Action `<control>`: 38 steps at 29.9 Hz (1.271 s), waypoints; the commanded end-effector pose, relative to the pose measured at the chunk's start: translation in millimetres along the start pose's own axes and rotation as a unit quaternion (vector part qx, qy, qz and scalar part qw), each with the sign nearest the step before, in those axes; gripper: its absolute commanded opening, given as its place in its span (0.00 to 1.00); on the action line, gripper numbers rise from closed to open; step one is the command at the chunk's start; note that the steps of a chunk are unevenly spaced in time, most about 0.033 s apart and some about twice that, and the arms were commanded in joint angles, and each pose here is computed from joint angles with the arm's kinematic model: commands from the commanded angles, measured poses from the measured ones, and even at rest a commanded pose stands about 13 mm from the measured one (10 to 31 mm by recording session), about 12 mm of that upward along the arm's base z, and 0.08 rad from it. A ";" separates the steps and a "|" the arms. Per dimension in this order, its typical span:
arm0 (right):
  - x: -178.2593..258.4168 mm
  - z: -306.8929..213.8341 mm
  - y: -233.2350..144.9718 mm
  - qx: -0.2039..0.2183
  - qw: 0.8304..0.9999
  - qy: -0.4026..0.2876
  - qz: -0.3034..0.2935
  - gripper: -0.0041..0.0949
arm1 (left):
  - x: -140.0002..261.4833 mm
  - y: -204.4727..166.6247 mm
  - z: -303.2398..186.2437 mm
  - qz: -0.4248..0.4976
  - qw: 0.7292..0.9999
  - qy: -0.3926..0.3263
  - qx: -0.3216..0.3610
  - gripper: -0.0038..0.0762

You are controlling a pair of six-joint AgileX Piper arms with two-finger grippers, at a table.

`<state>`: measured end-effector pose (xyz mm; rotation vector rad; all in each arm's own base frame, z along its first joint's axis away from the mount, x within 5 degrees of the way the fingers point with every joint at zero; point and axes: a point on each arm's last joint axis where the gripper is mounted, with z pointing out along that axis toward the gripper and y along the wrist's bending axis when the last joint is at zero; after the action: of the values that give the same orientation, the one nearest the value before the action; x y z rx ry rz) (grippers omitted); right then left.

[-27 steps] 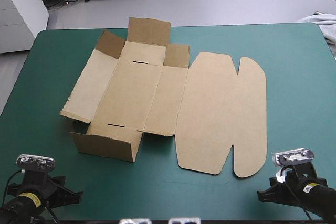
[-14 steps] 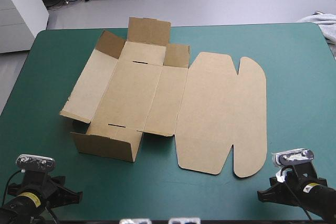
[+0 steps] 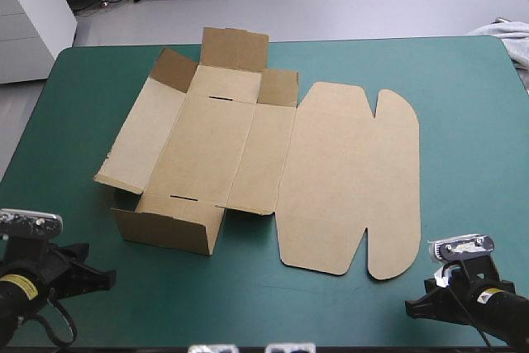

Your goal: Fold the box

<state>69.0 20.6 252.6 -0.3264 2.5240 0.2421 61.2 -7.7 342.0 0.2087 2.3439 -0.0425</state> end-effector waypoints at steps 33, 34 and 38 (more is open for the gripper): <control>-8.3 -4.6 0.2 0.002 1.000 -0.025 0.000 0.02 | -252.9 61.3 142.8 -0.038 0.999 0.024 0.006 0.04; -8.3 -4.6 0.2 0.002 1.000 -0.025 0.000 0.02 | -252.2 69.6 146.8 -0.048 0.998 0.027 0.014 0.04; -8.3 -4.6 0.2 0.002 1.000 -0.025 0.000 0.02 | -243.0 105.5 162.8 -0.097 0.994 0.041 0.037 0.04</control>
<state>69.0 20.4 252.5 -0.3262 2.5250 0.2387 365.3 31.8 384.0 0.0665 2.5352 -0.1486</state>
